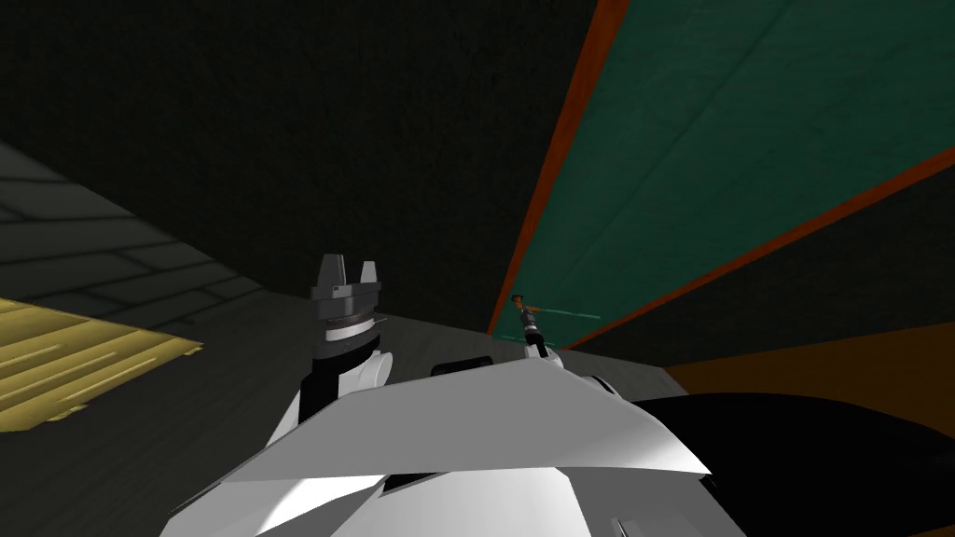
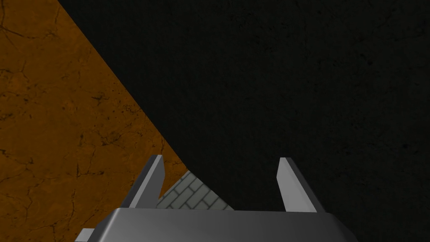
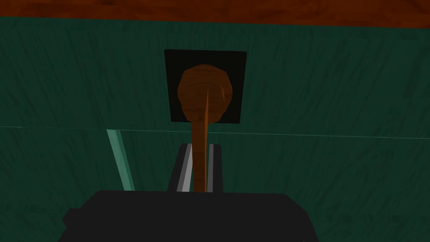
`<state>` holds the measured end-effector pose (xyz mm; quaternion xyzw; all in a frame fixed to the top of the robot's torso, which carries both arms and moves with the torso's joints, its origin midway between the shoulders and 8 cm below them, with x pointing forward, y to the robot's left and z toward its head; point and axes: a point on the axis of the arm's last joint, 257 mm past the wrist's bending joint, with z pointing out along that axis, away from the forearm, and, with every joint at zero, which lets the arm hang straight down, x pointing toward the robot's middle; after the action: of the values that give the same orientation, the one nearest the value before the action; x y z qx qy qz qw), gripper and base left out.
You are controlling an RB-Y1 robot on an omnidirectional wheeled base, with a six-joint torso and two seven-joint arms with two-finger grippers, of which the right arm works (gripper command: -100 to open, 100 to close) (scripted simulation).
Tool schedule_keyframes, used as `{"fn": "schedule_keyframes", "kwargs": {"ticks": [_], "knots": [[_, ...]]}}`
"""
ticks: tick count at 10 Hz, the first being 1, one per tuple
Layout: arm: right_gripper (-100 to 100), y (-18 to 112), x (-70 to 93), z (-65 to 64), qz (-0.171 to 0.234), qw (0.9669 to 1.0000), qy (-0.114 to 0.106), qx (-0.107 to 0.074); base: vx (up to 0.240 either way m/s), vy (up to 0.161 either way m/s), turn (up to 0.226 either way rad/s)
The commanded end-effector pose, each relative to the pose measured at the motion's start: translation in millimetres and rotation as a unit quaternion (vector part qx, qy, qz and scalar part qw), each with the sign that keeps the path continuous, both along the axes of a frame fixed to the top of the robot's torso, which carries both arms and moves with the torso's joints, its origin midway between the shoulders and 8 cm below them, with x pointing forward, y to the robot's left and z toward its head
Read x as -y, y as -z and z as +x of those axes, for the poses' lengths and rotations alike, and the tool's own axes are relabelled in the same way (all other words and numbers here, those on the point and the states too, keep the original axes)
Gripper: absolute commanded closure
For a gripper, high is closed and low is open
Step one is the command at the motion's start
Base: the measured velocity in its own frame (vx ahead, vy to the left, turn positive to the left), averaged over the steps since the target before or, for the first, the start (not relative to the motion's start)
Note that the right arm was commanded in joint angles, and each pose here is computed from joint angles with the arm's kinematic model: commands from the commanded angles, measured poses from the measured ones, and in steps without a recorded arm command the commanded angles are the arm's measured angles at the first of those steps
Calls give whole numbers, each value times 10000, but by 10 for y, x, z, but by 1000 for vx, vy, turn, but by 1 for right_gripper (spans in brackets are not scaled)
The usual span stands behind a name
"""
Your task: Pull the door open
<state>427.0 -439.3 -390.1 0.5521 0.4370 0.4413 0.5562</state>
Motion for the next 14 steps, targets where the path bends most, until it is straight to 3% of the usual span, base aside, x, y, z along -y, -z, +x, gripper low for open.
{"fn": "schedule_keyframes", "kwargs": {"ticks": [1, 6, 7, 14], "knots": [[100, 27, -32, -35, 9, 9999, -113, -27, -219, -39, 140], [100, 23, -86, -110, 1, 9989, -466, -40, -215, -46, 121], [100, 20, -66, -100, -10, 9991, -411, -44, -115, -20, 24], [100, 23, -156, -386, -1, 9947, -1030, -42, -222, -62, 108]]}}
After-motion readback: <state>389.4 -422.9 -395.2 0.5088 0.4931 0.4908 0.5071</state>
